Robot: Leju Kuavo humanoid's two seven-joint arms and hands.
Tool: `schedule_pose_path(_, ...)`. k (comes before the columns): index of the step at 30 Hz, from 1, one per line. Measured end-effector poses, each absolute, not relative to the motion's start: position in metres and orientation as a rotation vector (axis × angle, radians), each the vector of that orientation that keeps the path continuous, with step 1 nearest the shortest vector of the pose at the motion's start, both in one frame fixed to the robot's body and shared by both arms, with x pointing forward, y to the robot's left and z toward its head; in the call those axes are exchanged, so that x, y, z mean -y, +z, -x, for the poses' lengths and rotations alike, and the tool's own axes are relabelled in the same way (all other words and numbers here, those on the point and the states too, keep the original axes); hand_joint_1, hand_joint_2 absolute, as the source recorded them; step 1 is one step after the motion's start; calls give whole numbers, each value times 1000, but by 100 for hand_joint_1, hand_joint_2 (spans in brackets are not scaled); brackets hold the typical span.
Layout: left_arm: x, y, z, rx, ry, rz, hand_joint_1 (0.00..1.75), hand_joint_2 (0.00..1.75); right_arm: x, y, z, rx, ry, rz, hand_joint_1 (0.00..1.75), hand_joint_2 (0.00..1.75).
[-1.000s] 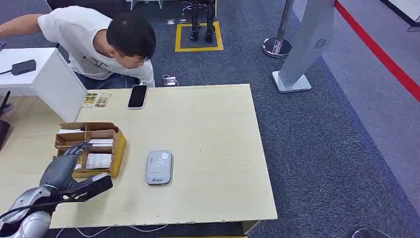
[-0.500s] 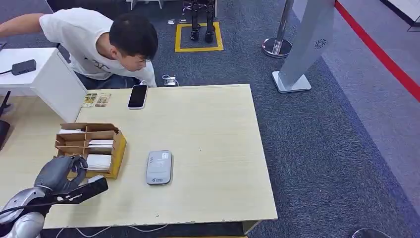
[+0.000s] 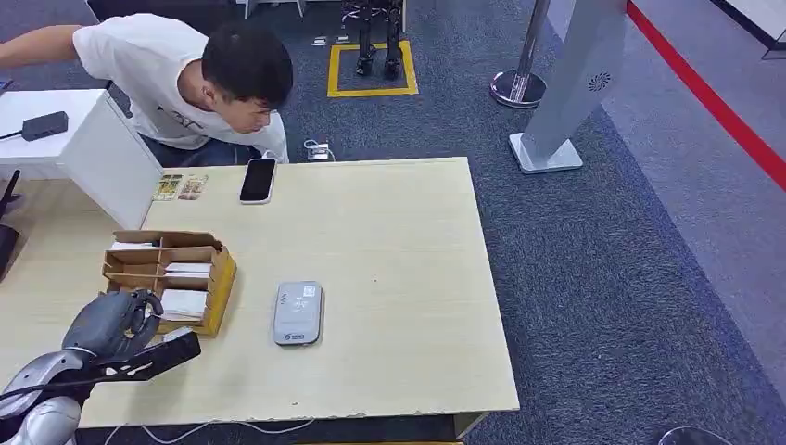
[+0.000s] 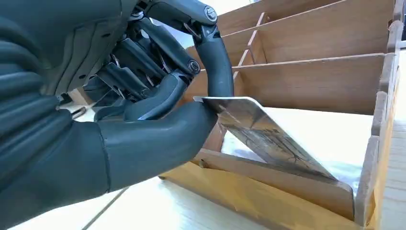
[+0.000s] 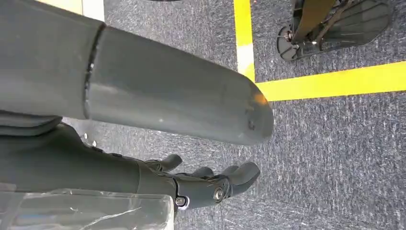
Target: Pass the card to the sensor for recognition and then transmit it.
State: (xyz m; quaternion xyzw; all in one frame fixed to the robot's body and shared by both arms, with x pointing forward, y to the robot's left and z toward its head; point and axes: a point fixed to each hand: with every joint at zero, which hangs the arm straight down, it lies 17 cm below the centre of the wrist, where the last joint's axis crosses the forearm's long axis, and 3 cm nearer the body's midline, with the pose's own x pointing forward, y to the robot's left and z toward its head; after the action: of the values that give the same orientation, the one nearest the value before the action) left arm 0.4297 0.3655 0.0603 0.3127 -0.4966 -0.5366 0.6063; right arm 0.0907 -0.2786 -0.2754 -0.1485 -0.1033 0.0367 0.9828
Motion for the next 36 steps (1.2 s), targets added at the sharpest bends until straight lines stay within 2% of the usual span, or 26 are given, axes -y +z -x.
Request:
schedule_pose_path(9,-369,68,-432,1162,-1230,-725,175,175,278,-275,-91,209,78,297,0,0)
schedule_pose_path(20,-406,172,-488,1251,-1189,-883,175,175,275,-275,-93,220,110,283,0,0)
schedule_pose_path(36,-423,207,-501,1271,-1144,-985,175,175,272,-275,-94,222,130,278,0,0)
